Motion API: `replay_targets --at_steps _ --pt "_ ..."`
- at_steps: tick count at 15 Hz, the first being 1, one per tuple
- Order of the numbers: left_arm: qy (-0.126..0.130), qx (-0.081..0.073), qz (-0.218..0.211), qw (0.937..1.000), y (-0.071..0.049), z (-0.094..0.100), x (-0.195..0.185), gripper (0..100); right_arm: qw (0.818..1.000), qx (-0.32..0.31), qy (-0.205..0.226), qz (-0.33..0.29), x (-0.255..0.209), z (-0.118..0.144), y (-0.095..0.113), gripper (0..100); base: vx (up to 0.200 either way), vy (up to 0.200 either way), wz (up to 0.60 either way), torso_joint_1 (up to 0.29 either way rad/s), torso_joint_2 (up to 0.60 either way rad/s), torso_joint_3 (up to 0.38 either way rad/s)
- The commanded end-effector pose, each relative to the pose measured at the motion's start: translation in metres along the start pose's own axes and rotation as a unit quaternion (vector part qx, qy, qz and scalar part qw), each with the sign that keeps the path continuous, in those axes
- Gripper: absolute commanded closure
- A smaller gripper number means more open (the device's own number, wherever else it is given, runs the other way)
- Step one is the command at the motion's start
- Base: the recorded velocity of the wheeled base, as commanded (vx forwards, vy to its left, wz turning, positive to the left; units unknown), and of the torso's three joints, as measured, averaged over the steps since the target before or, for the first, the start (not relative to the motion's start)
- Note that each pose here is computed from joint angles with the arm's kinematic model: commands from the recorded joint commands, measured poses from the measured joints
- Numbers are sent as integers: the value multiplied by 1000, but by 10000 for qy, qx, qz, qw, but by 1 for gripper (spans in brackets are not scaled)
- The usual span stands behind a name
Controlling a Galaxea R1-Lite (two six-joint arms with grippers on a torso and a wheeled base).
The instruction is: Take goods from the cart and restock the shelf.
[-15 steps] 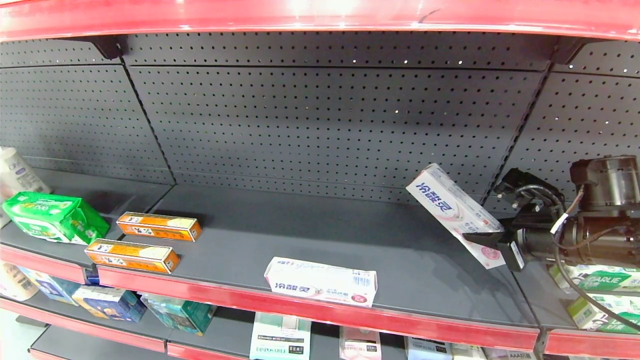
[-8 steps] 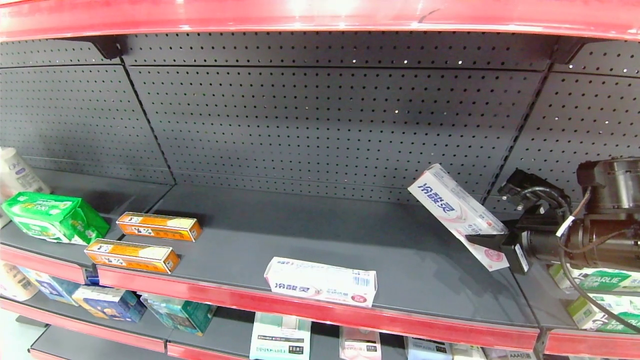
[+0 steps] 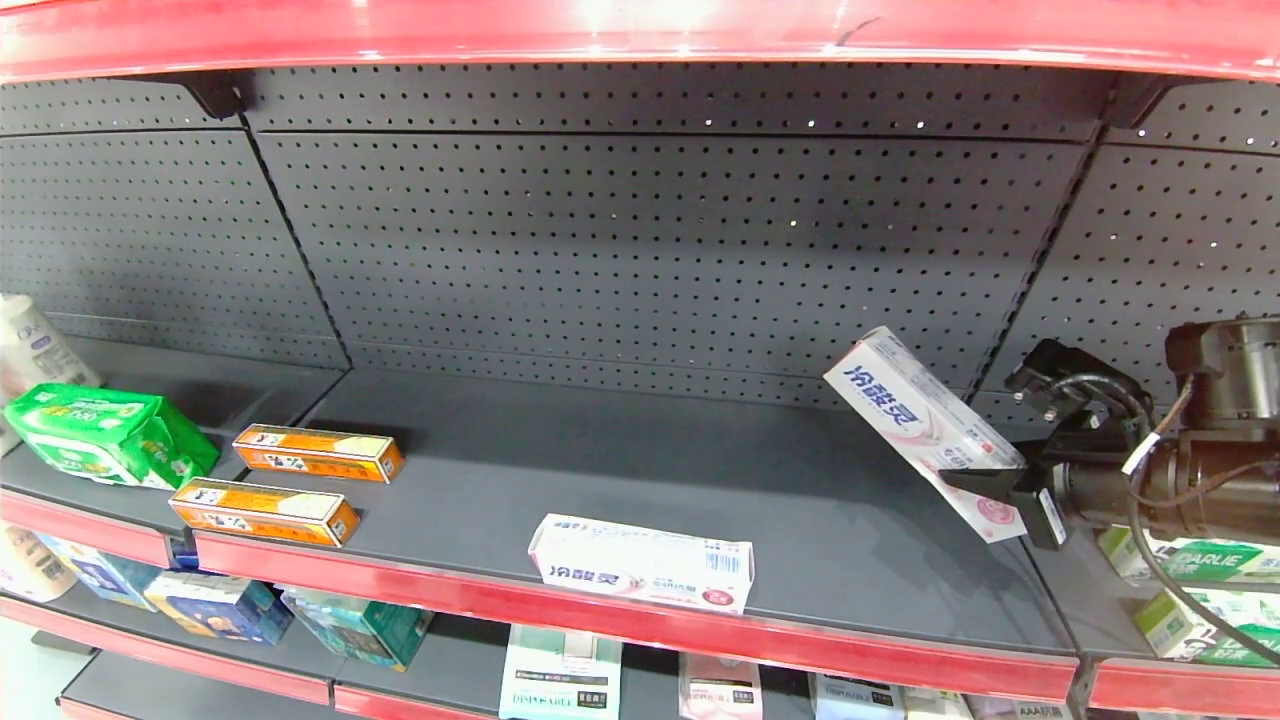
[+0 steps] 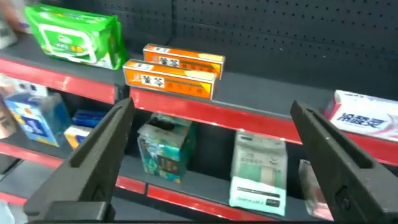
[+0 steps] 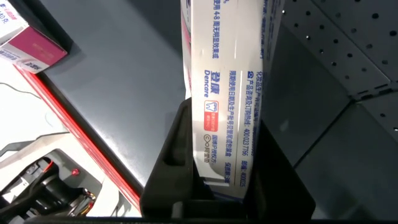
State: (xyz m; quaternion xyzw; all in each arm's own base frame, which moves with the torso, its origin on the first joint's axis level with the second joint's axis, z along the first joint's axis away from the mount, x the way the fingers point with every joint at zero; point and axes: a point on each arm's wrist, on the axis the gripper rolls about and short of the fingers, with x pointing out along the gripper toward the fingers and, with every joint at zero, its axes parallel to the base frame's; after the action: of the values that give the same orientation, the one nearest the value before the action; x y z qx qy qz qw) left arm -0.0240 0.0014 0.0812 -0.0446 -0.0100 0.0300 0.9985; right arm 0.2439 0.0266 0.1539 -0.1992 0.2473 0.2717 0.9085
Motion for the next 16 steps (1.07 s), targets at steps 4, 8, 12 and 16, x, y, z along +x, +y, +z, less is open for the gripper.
replay_targets --at_steps 4,8,12,16 --pt "-9 174 -67 9998 0 0 0 0 10000 10 66 45 2 -3 1 100 0 0 0 0 0 0" --pt "88 317 -169 9993 0 -5 1 0 10000 -5 47 35 2 -2 1 100 0 0 0 0 0 0" --pt "87 386 -162 9991 0 -5 1 0 10000 -32 60 58 4 -2 1 100 0 0 0 0 0 0" --pt "95 386 -177 9991 0 -5 1 0 9997 -93 88 221 14 0 4 100 0 0 0 0 0 0"
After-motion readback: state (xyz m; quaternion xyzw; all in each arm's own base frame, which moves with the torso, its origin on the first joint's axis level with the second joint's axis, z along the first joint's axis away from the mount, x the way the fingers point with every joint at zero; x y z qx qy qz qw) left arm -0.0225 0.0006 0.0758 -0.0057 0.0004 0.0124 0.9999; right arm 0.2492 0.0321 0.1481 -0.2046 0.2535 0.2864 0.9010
